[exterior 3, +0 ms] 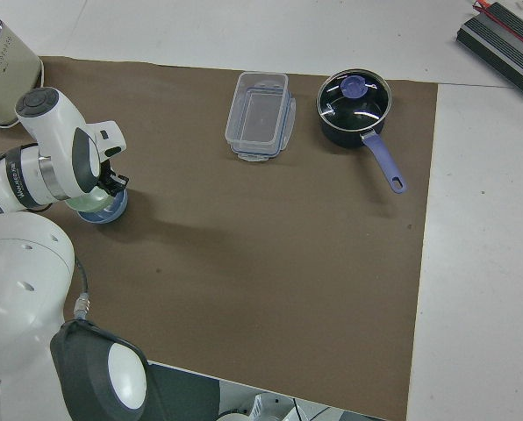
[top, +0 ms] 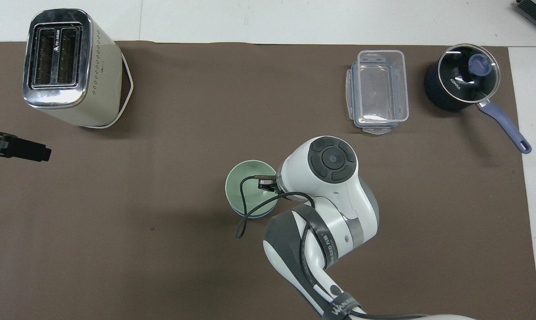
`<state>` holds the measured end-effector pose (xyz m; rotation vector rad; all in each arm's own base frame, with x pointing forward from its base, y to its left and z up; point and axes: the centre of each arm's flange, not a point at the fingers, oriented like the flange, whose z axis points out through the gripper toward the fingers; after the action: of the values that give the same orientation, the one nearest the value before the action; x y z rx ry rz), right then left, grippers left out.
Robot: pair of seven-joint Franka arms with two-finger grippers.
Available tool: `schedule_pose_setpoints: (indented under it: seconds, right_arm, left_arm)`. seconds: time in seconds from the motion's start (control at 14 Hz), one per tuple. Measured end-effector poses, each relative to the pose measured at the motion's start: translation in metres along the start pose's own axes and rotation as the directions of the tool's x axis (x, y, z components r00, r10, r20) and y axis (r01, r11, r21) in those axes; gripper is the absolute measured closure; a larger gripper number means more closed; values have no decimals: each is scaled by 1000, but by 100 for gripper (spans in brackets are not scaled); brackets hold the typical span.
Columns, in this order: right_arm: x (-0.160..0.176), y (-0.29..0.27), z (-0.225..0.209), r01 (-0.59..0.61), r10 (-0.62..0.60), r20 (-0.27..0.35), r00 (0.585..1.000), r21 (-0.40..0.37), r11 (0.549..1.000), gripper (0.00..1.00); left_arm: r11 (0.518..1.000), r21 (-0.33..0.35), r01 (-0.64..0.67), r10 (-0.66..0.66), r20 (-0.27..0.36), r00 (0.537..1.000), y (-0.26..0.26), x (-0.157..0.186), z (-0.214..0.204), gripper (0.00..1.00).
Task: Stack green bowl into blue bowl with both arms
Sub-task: 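Lower the green bowl into the blue bowl and open the right gripper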
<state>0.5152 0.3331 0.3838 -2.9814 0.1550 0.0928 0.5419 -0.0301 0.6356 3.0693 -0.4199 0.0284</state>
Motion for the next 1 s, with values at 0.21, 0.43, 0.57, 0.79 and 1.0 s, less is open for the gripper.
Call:
schedule_pose_setpoints:
  seconds: [0.21,0.43,0.57,0.79,1.0]
  right_arm:
    - [1,0,5,-1,1,5,1000,-4,1000,96]
    - [1,0,8,-1,1,7,1000,-6,1000,96]
    - [2,0,8,-1,1,0,1000,-3,1000,96]
    - [4,0,11,-2,2,-7,1000,1,1000,96]
    - [5,-1,14,-2,2,-10,1000,1,1000,96]
  left_arm:
    - [1000,0,0,0,0,1000,0,0,0,0]
    - [1000,0,0,0,0,1000,0,0,0,0]
    - [1000,0,0,0,0,1000,0,0,0,0]
    - [1000,0,0,0,0,1000,0,0,0,0]
    - [1000,0,0,0,0,1000,0,0,0,0]
